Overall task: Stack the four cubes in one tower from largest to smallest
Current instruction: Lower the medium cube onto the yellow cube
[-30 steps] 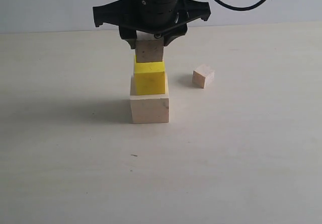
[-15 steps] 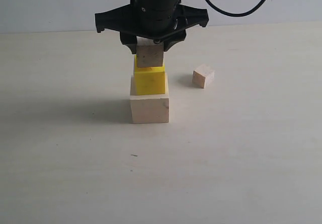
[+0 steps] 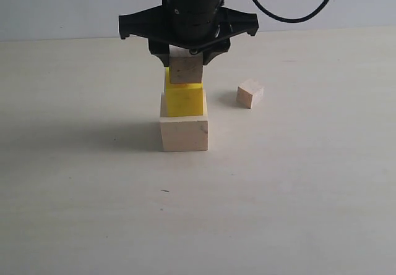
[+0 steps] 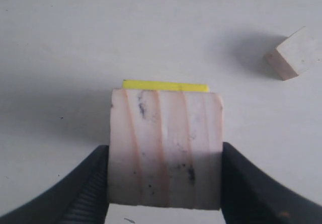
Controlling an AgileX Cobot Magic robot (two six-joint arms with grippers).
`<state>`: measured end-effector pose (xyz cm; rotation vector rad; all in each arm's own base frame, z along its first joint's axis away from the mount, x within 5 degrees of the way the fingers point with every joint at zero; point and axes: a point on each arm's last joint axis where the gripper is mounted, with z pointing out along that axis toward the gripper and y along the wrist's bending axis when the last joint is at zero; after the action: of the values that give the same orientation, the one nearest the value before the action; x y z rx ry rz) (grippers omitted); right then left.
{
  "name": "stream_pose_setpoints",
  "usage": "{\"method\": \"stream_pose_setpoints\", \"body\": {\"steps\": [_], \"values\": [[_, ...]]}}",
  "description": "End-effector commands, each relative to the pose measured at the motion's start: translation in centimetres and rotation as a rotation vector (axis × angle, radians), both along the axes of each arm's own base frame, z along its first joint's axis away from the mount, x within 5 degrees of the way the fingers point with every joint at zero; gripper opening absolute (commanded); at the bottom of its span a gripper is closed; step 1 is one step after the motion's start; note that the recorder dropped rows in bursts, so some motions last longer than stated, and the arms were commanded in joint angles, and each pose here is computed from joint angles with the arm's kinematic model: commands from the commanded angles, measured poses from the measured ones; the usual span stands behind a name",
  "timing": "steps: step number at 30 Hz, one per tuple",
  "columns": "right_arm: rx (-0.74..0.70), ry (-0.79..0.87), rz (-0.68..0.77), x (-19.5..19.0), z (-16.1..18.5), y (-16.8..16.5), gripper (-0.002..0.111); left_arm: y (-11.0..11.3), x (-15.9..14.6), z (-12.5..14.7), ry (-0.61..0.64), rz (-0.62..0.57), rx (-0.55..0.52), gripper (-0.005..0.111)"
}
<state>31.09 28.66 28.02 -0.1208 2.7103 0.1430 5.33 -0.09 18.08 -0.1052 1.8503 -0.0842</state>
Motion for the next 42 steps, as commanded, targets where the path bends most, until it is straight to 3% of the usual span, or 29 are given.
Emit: {"method": "stream_pose_setpoints", "body": {"steps": [1, 31, 35, 39, 42], "values": [[-0.026, 0.005, 0.011, 0.53, -0.87, 0.14, 0.0, -0.03, -0.02, 0.0, -0.009, -0.006, 0.001, 0.0], [-0.007, -0.01, 0.011, 0.44, -0.26, 0.08, 0.001, -0.03, -0.02, 0.0, -0.009, -0.006, 0.001, 0.0], [-0.006, -0.008, 0.011, 0.42, -0.26, 0.09, 0.02, -0.03, -0.02, 0.0, -0.009, -0.006, 0.001, 0.0], [-0.009, -0.003, 0.009, 0.38, -0.29, 0.06, 0.051, -0.03, -0.02, 0.0, -0.009, -0.006, 0.001, 0.0], [-0.011, -0.002, 0.01, 0.37, -0.29, 0.05, 0.066, -0.03, -0.02, 0.0, -0.009, -0.006, 0.001, 0.0]]}}
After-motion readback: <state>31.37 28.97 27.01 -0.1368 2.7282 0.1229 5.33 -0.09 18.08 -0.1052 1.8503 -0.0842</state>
